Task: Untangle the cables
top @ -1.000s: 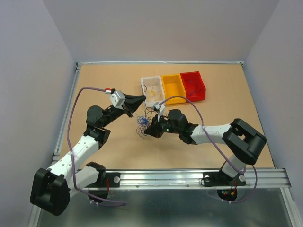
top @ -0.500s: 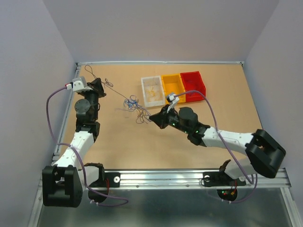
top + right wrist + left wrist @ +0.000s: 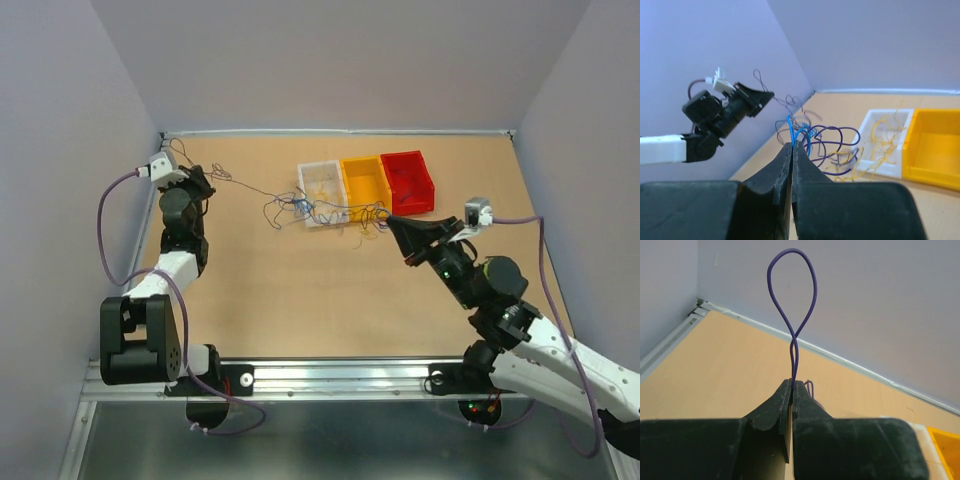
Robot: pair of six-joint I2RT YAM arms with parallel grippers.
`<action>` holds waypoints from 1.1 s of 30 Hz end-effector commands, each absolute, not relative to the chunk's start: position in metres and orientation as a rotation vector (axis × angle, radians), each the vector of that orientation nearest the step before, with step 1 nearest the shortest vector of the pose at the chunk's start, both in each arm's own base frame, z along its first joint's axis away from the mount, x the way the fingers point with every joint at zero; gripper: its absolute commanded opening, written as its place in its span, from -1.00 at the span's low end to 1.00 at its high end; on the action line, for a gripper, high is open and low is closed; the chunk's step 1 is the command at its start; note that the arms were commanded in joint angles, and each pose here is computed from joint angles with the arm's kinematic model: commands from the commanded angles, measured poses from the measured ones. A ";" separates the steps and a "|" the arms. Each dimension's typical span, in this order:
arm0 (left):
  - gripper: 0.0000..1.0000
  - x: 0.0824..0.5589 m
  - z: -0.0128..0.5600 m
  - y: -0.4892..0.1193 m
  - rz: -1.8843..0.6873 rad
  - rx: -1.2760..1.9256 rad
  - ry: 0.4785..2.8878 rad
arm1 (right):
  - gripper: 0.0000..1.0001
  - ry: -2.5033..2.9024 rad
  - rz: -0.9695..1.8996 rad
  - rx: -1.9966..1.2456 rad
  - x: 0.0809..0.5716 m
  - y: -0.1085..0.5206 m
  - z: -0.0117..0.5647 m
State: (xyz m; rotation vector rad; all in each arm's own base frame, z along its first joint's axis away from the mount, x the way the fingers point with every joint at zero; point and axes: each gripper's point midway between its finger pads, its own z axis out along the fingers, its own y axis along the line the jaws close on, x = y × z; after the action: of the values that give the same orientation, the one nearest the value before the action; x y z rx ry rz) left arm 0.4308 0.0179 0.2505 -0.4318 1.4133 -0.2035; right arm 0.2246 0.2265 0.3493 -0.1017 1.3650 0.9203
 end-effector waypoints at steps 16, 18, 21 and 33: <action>-1.00 0.457 0.260 0.060 -0.015 -0.476 1.350 | -0.99 1.132 0.856 0.037 0.168 0.118 0.425; -1.00 0.465 0.250 0.061 -0.020 -0.472 1.387 | -0.99 1.099 0.849 0.060 0.159 0.102 0.434; -1.00 0.471 0.244 0.065 -0.015 -0.475 1.405 | -0.99 1.035 0.852 0.107 0.141 0.073 0.447; -1.00 0.481 0.229 0.083 0.057 -0.487 1.437 | -0.99 1.046 0.875 0.064 0.132 0.072 0.451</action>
State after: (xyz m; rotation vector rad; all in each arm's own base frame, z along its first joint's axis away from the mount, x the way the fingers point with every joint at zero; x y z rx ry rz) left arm 0.4733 0.0690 0.2025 -0.4883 1.5127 0.0127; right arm 0.1347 0.0700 0.4437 0.0917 1.0518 0.8682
